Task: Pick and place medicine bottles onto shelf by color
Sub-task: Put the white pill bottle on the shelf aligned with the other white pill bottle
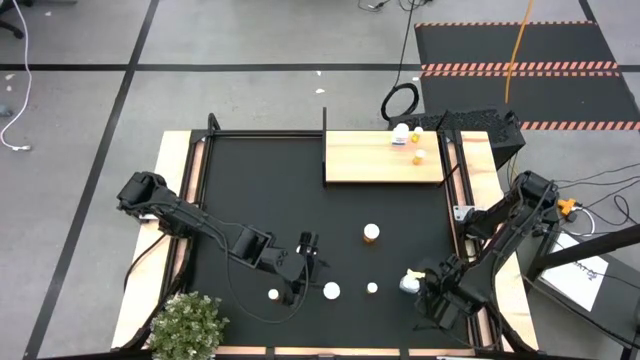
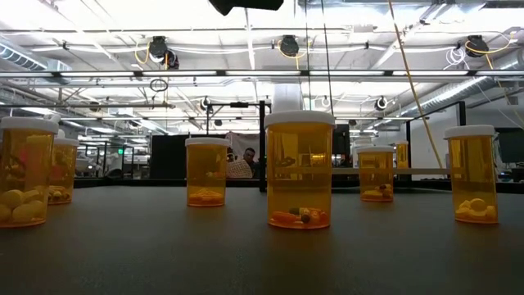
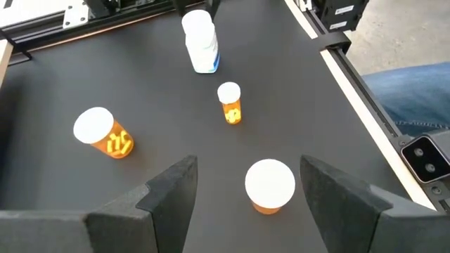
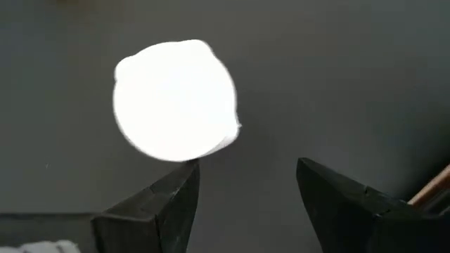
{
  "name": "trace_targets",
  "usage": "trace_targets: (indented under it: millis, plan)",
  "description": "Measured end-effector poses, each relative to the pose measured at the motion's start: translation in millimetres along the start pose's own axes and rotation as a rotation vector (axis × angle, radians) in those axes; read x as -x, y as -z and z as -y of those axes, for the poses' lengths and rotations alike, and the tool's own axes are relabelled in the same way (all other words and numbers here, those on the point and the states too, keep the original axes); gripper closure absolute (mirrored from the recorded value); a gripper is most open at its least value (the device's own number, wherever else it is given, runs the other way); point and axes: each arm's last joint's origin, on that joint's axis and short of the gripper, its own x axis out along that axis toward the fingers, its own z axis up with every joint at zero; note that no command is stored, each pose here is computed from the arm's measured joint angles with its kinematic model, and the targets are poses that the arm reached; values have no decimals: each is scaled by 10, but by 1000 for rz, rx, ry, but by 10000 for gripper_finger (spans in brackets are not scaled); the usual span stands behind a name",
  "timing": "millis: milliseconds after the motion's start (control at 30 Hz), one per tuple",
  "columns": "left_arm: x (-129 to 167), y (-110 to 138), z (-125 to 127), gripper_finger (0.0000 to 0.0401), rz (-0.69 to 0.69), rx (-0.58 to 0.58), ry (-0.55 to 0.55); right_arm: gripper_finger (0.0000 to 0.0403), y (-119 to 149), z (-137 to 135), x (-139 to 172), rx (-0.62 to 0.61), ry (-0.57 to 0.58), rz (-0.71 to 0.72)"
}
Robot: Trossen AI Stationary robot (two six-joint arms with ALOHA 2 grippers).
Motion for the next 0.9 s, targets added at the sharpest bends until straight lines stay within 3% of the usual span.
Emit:
trace_targets:
  millis: [400,633,900]
  plan:
    - [0,1,0,151,-1,9,0,172,6,-42,1,246,-44,3]
    - [0,1,0,151,-1,16,0,169,-24,-41,20,266,-58,33]
    - [-1,1,3,151,-1,19,1,132,-75,-26,60,321,-77,64]
